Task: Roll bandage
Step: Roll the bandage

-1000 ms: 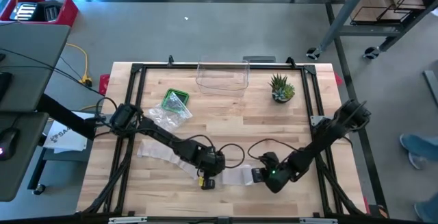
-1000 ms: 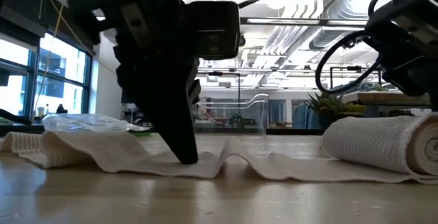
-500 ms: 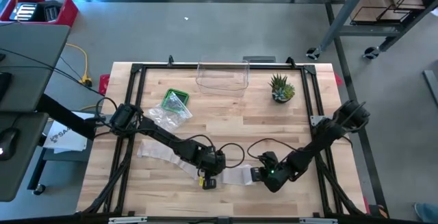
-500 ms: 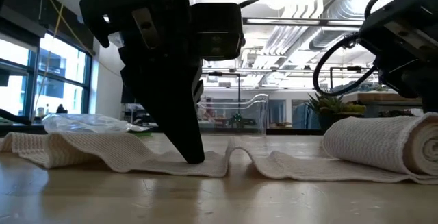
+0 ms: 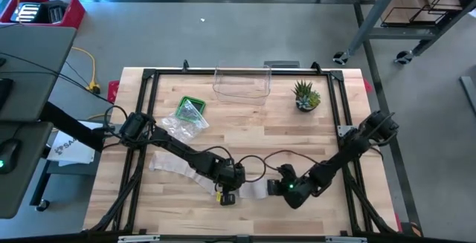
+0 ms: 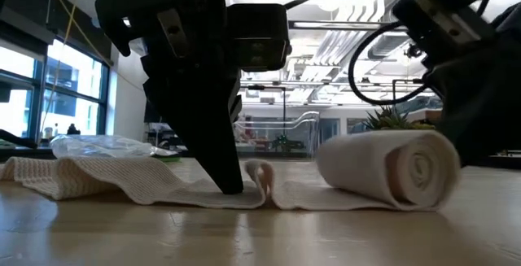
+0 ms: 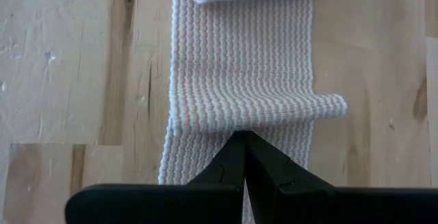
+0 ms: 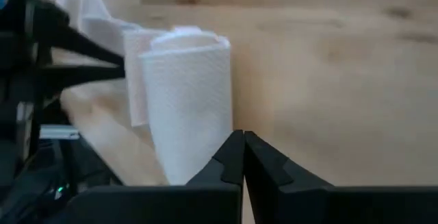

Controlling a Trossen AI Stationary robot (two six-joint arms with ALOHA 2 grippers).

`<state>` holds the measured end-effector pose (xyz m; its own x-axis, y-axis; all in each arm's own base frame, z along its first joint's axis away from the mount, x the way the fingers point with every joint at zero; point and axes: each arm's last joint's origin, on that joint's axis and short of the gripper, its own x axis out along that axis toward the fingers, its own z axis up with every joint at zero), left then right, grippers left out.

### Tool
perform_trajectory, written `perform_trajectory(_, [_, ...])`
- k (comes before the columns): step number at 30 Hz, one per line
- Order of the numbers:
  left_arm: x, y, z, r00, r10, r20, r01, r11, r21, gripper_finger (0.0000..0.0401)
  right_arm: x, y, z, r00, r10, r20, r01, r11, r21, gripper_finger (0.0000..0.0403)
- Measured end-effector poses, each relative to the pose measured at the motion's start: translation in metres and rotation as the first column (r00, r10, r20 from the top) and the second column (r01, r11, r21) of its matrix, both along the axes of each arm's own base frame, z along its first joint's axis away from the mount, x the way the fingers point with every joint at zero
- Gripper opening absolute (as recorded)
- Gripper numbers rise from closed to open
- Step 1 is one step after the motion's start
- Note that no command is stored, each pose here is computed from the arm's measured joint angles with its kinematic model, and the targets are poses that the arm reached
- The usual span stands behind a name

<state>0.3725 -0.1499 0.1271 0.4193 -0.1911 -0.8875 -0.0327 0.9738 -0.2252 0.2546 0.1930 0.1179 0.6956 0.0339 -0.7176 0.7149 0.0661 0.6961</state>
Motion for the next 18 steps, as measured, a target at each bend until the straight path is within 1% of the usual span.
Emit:
perform_trajectory(3, [-0.001, 0.000, 0.000, 1.000, 0.000, -0.011, 0.000, 1.000, 0.004, 0.0000, 0.003, 0.002, 0.004, 0.999, 0.007, 0.043, -0.007, 1.000, 0.015, 0.0000])
perform_trajectory(7, [-0.002, 0.000, 0.000, 1.000, -0.007, -0.019, 0.007, 1.000, -0.010, 0.0000, 0.006, 0.001, 0.005, 0.998, 0.006, 0.061, -0.007, 1.000, 0.017, 0.0000])
perform_trajectory(9, [-0.003, -0.001, 0.001, 1.000, -0.011, -0.024, 0.010, 1.000, -0.009, 0.0000, 0.011, 0.000, 0.009, 0.998, 0.012, 0.063, -0.012, 1.000, 0.003, 0.0000])
perform_trajectory(12, [-0.003, -0.001, 0.001, 1.000, -0.012, -0.027, 0.012, 1.000, -0.009, 0.0000, 0.024, -0.004, 0.015, 0.997, 0.036, 0.063, -0.034, 0.999, -0.028, 0.0000])
perform_trajectory(14, [-0.003, -0.002, 0.000, 1.000, -0.008, -0.029, 0.008, 1.000, -0.010, 0.0000, 0.035, -0.005, 0.017, 0.996, 0.073, 0.053, -0.071, 0.997, -0.037, 0.0000])
perform_trajectory(16, [-0.004, -0.002, 0.001, 1.000, -0.007, -0.030, 0.007, 1.000, -0.011, 0.0000, 0.045, -0.007, 0.017, 0.993, 0.112, 0.024, -0.111, 0.993, -0.050, 0.0000])
perform_trajectory(18, [-0.004, -0.002, 0.001, 1.000, -0.007, -0.030, 0.006, 1.000, -0.012, 0.0000, 0.054, -0.008, 0.018, 0.992, 0.123, -0.010, -0.123, 0.989, -0.079, 0.0000])
